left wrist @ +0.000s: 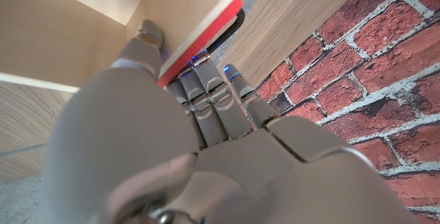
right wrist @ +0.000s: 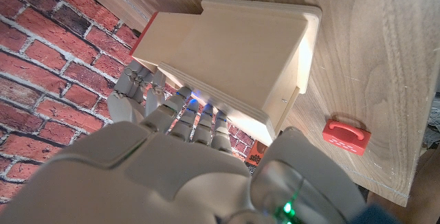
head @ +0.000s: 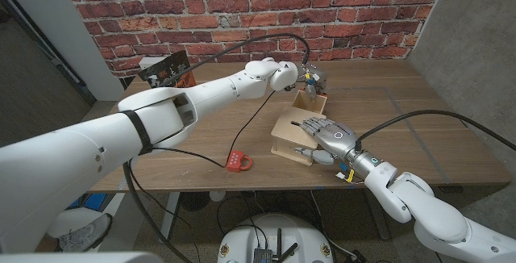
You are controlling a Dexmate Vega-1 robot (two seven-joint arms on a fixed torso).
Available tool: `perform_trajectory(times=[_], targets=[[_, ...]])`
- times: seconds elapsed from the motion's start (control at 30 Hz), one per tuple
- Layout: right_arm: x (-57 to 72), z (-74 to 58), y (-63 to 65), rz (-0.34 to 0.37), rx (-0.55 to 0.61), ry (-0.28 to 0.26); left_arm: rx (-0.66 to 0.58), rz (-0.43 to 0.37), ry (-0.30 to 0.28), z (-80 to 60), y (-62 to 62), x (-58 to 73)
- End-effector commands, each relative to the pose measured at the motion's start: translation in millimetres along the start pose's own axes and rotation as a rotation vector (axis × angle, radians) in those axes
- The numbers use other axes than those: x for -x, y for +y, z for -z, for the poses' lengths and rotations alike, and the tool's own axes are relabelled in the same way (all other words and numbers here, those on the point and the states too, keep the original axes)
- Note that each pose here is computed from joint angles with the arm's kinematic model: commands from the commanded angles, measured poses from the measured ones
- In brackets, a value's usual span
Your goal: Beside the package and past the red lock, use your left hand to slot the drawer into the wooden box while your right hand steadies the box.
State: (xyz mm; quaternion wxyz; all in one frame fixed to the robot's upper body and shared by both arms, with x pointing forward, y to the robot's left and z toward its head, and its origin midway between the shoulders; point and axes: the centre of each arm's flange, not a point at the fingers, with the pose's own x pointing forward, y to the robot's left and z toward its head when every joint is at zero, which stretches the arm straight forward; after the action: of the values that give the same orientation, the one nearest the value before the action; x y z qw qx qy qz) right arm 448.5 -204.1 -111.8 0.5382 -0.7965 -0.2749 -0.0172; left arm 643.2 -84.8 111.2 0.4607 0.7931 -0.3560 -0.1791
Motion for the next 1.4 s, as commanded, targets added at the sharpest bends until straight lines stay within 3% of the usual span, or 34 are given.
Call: perform_trajectory(times=[0.03, 0.27, 0.7, 1.4], targets=[[-0.1, -1.4, 0.2, -0.003, 0.004, 0.002, 0.059, 0.029, -0.001, 2.9, -3.5, -0.5], [-1.8, -1.5, 0.2, -0.008, 0.003, 0.003, 0.098, 0.035, -0.019, 6.3, -7.6, -2.3], [-2.5, -2.7, 0.6, -0.009, 0.000, 0.005, 0.100, 0.040, -0.035, -0.3, -10.5, 0.7], [-0.1, -6.3, -0.2, -0.006, 0.006, 0.004, 0.092, 0.048, -0.018, -3.8, -9.6, 12.8]])
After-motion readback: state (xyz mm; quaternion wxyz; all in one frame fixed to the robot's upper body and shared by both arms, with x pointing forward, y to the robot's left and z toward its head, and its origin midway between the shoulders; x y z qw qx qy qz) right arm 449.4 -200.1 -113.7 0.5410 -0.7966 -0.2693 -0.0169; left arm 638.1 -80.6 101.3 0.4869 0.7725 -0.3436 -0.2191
